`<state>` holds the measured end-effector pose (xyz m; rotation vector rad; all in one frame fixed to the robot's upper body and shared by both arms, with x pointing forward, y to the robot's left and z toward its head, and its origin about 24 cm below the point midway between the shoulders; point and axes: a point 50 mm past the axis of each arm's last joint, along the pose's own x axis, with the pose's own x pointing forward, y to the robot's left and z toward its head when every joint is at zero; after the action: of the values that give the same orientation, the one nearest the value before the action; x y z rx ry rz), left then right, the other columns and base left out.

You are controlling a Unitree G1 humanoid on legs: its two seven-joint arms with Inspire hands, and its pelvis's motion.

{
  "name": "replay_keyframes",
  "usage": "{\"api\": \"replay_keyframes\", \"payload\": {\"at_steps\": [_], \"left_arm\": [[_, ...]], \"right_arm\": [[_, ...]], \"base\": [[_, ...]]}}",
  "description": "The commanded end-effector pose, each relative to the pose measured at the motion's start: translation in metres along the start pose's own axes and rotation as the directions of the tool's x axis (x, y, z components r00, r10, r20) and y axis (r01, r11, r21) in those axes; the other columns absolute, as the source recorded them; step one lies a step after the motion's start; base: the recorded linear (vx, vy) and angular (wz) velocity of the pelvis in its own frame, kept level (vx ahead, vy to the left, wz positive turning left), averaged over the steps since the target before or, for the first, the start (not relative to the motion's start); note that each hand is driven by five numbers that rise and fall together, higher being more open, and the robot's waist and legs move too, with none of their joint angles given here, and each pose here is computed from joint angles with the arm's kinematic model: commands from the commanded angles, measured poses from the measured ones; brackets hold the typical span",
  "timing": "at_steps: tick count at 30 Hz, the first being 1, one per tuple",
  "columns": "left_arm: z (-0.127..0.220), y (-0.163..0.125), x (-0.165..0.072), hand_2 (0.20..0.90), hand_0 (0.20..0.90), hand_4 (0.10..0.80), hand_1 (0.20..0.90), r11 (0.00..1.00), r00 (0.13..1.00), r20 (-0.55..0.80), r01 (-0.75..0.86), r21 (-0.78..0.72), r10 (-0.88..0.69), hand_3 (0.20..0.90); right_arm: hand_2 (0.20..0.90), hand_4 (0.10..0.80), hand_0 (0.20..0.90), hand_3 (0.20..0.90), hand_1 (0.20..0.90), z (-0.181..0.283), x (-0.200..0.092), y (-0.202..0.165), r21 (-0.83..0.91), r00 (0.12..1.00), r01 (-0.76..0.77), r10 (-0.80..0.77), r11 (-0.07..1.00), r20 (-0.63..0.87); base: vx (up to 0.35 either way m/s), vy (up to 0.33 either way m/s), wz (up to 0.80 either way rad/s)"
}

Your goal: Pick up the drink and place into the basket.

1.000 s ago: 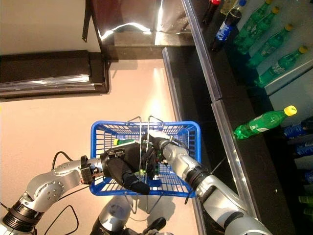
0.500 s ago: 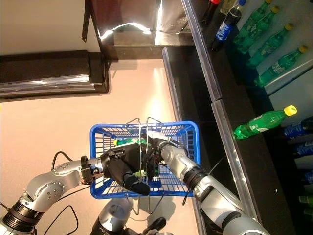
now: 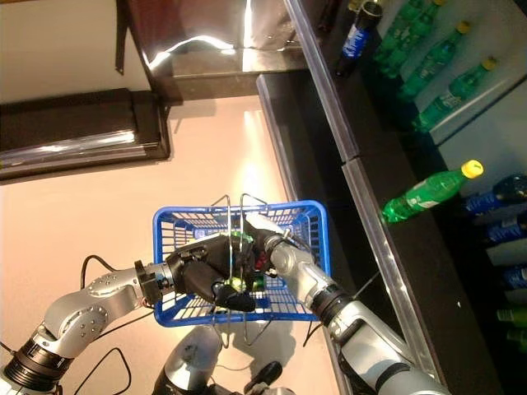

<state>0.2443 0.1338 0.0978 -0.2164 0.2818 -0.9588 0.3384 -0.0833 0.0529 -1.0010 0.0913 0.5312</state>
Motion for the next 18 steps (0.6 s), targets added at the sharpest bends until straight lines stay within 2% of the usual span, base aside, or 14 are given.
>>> {"api": "replay_keyframes", "payload": {"at_steps": [1, 10, 18], "left_arm": [[0.08, -0.058, 0.005, 0.3, 0.3, 0.1, 0.3, 0.948, 0.673, 0.673, 0.278, 0.156, -0.308, 0.2], [0.079, -0.033, 0.001, 0.3, 0.3, 0.1, 0.3, 0.996, 0.675, 0.733, 0.073, 0.053, -0.089, 0.2], [0.068, -0.004, -0.007, 0.3, 0.3, 0.1, 0.3, 0.984, 0.638, 0.751, -0.158, -0.088, 0.17, 0.2]], "right_arm": [[0.9, 0.8, 0.9, 0.9, 0.9, -0.01, -0.011, 0.023, 0.026, 0.999, -0.002, 0.001, 1.0, 0.043], [0.9, 0.8, 0.9, 0.9, 0.9, -0.004, -0.025, 0.003, 0.059, 0.989, 0.055, -0.063, 0.997, 0.136], [0.9, 0.8, 0.9, 0.9, 0.9, 0.001, -0.047, -0.01, 0.177, 0.955, 0.115, -0.157, 0.977, 0.25]], "base": [[-0.016, 0.031, -0.34], [-0.027, 0.042, -0.3], [-0.038, 0.038, -0.25]]}}
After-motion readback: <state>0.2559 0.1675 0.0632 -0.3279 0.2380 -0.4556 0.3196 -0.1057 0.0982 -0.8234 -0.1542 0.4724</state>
